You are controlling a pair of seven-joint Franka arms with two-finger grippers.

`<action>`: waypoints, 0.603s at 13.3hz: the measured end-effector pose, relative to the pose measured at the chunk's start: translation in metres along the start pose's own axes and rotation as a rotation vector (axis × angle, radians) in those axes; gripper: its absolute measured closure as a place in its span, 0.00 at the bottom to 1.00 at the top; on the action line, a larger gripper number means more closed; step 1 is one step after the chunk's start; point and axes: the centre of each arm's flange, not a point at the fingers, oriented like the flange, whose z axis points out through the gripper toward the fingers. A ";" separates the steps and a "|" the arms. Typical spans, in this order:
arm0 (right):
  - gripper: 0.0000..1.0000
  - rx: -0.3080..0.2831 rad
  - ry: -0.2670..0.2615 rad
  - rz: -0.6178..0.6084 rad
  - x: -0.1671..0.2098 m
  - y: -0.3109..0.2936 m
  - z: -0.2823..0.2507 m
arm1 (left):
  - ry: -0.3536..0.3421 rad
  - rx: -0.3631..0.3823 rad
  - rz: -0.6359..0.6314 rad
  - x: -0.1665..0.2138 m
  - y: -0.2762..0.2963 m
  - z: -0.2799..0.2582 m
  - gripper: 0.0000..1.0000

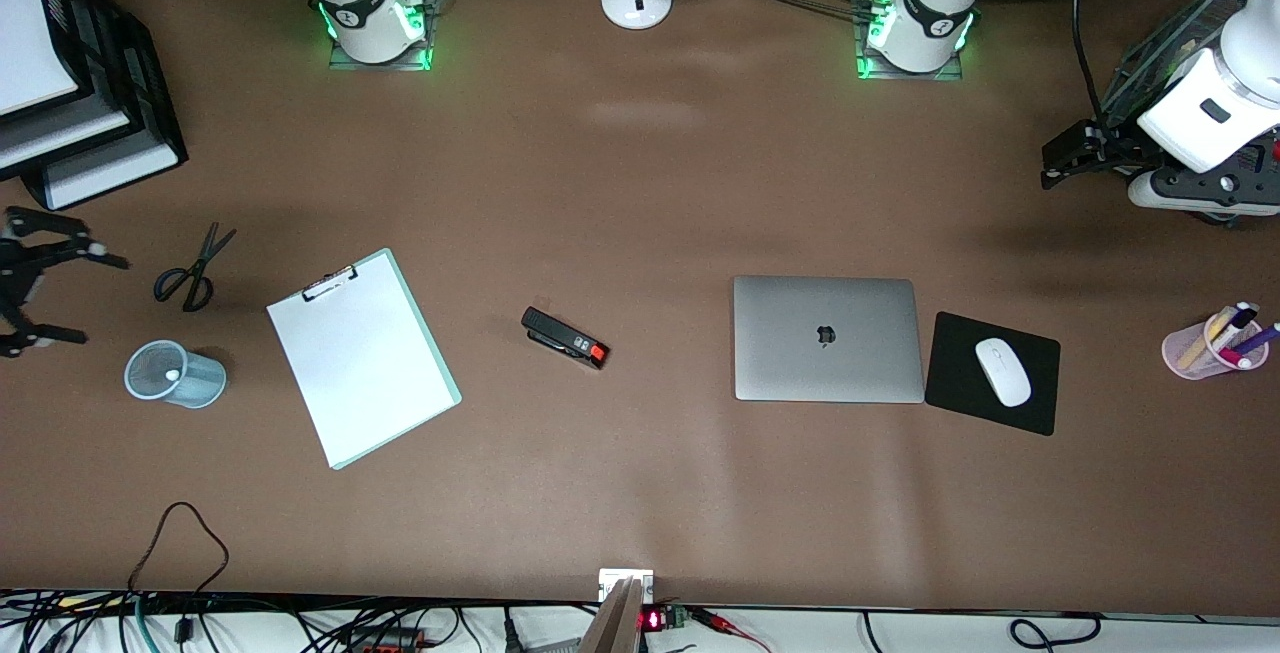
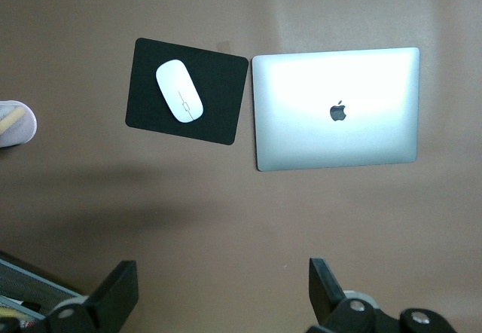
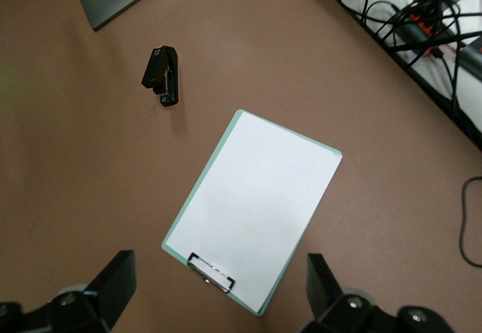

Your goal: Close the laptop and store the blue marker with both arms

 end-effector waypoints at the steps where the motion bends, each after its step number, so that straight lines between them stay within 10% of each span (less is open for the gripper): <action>1: 0.00 -0.007 -0.033 0.029 0.017 -0.011 0.004 | 0.000 0.000 0.001 0.000 0.001 0.000 0.00; 8: 0.00 -0.068 -0.204 0.434 0.073 -0.061 0.041 | -0.002 0.000 0.005 0.000 0.003 0.000 0.00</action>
